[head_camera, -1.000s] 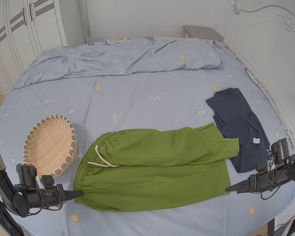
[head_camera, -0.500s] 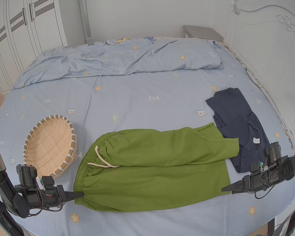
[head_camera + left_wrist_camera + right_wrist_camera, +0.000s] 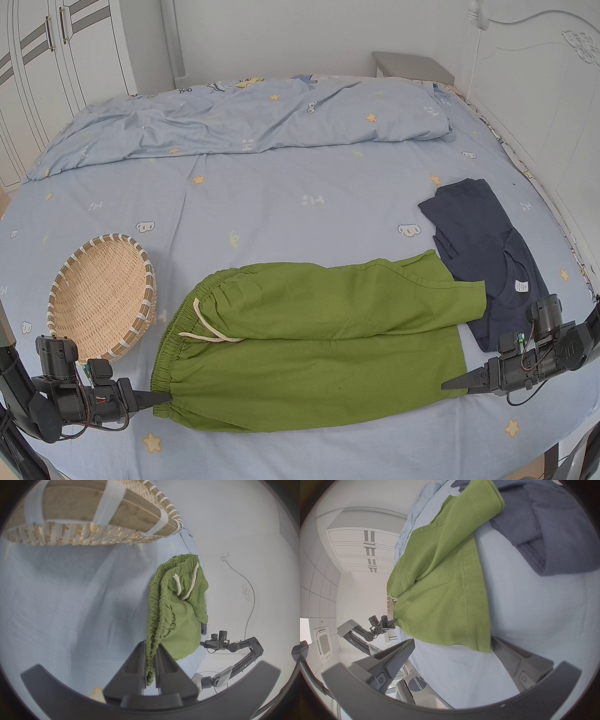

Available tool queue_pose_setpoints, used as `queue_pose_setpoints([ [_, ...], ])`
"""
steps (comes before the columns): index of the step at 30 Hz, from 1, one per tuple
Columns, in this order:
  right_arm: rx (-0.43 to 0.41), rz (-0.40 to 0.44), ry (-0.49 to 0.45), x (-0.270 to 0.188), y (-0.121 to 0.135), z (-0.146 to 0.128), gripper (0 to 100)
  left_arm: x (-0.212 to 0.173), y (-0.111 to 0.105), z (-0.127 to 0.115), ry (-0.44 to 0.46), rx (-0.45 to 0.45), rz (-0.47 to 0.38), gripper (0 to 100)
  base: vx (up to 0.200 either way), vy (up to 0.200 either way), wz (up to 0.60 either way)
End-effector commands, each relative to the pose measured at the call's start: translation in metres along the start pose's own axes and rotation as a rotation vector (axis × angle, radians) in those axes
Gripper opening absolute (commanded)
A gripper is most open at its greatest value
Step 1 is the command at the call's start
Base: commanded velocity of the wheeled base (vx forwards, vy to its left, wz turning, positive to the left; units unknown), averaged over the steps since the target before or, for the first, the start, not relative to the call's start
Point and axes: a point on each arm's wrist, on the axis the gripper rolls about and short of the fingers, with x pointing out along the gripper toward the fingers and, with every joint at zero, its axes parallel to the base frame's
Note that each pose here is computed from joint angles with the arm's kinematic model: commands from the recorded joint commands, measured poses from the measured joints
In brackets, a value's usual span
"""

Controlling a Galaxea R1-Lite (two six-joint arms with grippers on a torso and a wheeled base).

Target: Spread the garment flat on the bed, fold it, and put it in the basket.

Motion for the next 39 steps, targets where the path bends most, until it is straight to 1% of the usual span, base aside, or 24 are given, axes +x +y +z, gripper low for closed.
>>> queue_pose_setpoints([
  [1,0.022,0.000,0.022,0.005,-0.005,-0.001,100,0.001,0.001,0.000,-0.001,-0.002,0.001,0,0.000,0.000,0.00],
  [4,0.022,0.004,0.027,0.007,-0.005,-0.001,100,0.001,0.001,0.001,-0.005,0.001,-0.003,0,0.000,0.000,0.00],
  [10,0.030,0.089,0.023,0.004,-0.005,0.001,100,0.000,0.001,0.000,-0.006,0.000,-0.005,0,0.000,0.000,0.00],
  [12,0.032,0.098,0.024,0.004,-0.006,0.001,100,0.000,0.001,0.000,-0.004,0.002,-0.005,0,0.000,0.000,0.00],
  [28,0.071,0.082,0.000,0.002,-0.019,0.007,100,0.000,0.002,0.001,-0.006,0.000,-0.005,0,0.000,0.000,0.00],
  [29,0.071,0.082,0.000,0.002,-0.019,0.007,0,0.000,0.002,0.001,-0.006,0.000,-0.005,0,0.000,0.000,0.00],
  [39,0.078,0.078,-0.011,0.000,-0.022,0.009,0,0.000,0.002,0.000,-0.006,0.000,-0.004,0,0.000,0.000,0.00],
])
